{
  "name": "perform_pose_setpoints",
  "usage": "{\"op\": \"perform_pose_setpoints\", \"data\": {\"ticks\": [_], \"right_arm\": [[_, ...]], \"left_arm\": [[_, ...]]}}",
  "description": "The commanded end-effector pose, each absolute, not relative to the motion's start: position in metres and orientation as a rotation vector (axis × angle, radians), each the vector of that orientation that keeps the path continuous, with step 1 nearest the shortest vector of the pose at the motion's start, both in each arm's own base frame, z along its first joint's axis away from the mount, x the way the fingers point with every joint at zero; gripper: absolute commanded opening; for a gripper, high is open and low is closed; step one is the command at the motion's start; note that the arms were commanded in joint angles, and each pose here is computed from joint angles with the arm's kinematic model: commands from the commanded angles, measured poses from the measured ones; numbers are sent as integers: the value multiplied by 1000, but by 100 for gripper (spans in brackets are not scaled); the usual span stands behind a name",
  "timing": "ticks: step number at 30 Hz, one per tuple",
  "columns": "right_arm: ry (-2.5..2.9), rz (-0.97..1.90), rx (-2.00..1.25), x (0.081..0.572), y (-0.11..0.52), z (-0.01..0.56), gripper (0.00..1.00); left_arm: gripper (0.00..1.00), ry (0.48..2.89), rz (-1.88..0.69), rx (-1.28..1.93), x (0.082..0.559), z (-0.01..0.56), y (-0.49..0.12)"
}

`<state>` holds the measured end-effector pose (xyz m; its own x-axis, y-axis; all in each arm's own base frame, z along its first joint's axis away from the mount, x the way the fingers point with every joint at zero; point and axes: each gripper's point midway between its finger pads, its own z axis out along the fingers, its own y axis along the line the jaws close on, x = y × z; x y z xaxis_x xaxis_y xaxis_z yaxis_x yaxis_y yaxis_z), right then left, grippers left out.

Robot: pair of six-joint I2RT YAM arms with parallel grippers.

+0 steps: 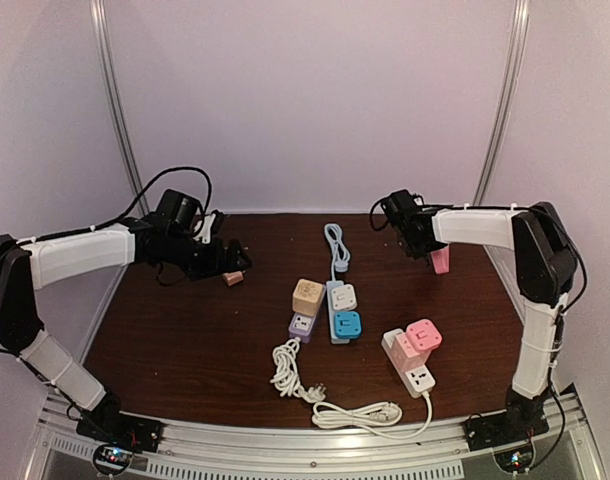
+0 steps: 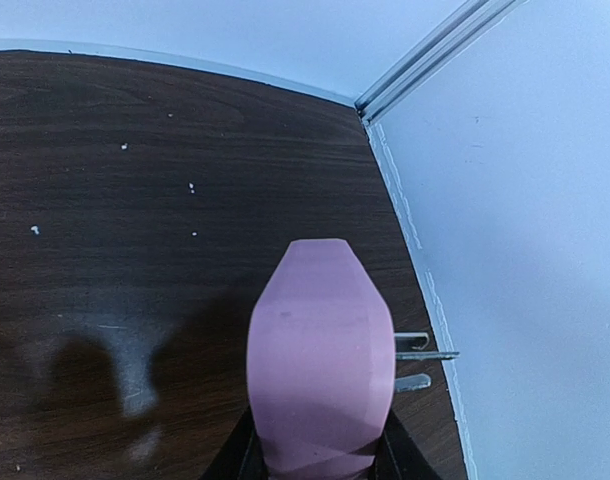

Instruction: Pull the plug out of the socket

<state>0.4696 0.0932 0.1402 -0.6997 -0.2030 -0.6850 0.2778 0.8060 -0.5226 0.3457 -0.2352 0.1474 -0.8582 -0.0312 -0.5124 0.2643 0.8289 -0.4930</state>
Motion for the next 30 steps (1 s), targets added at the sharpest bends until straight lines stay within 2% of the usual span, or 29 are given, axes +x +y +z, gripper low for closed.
{"op": "perform_pose_setpoints", "data": {"ticks": [1, 8, 14, 17, 23, 30], "right_arm": [[2175, -798, 88, 486, 81, 144, 0], [2210, -806, 76, 498, 75, 112, 1], [2244, -789, 71, 498, 76, 91, 8], [2272, -746, 70, 495, 80, 83, 15], [2322, -628, 83, 490, 90, 76, 39], [2351, -540, 86, 492, 101, 71, 50]], "left_arm": [[98, 2415, -761, 186, 346, 172, -237], [98, 2389, -755, 133, 337, 183, -233], [98, 2399, -731, 120, 331, 183, -233], [98, 2396, -732, 112, 331, 184, -234], [98, 2400, -723, 104, 335, 181, -237], [98, 2396, -731, 92, 339, 179, -240]]}}
